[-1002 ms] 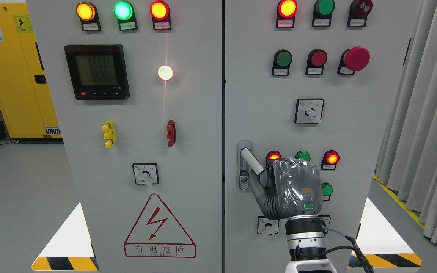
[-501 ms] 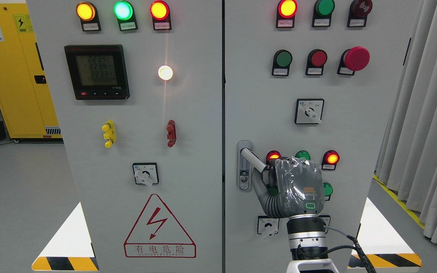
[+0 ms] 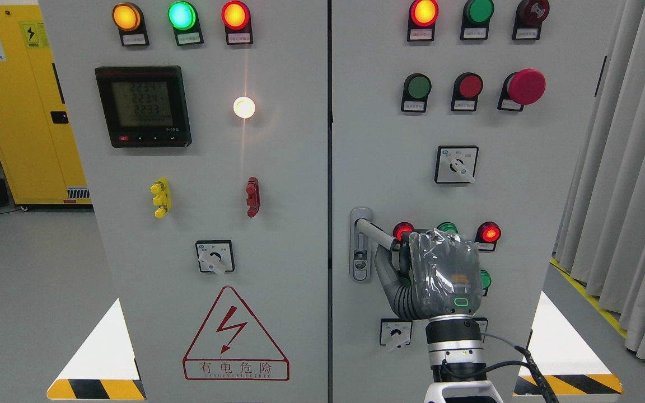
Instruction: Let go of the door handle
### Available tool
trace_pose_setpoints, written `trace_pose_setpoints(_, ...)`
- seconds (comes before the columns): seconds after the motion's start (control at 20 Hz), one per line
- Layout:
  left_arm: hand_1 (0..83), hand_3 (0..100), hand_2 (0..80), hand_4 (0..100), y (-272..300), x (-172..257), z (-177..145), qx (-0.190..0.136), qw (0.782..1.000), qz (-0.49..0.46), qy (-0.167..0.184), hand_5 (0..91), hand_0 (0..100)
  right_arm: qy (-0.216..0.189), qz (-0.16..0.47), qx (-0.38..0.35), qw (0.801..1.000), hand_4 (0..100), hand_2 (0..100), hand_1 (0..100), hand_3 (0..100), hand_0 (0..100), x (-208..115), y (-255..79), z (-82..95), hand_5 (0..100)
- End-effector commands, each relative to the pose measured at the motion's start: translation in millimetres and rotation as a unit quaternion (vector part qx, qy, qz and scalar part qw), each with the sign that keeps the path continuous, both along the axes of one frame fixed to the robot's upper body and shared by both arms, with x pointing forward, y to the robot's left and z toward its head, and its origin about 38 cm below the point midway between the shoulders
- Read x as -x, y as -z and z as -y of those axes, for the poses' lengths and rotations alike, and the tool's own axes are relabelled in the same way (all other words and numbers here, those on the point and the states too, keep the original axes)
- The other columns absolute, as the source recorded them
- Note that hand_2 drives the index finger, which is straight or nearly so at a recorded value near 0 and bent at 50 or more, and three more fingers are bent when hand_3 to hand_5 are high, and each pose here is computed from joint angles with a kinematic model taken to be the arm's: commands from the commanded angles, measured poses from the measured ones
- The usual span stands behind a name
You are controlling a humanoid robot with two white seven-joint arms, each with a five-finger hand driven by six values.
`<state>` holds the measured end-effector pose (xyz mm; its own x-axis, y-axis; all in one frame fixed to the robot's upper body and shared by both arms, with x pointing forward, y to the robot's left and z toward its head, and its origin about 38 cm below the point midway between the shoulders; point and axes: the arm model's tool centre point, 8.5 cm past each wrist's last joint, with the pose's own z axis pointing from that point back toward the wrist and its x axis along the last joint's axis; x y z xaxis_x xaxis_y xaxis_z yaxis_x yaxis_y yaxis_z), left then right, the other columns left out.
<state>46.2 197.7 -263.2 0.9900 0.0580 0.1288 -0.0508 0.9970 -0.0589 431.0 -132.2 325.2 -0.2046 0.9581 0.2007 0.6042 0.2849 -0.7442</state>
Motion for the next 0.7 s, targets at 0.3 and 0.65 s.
trace_pose_setpoints(0.3,55.6,0,0.0,0,0.0,-0.1,0.0,0.000,1.000,0.000,0.000,0.0,12,0.001,0.001,-0.001,1.000,98,93,41,100,70,-0.8,-3.0,1.4,98)
trace_pose_setpoints(0.65,55.6,0,0.0,0,0.0,-0.1,0.0,0.000,1.000,0.000,0.000,0.0,12,0.000,0.005,-0.001,1.000,98,93,41,100,71,-0.2,-6.8,1.2,98)
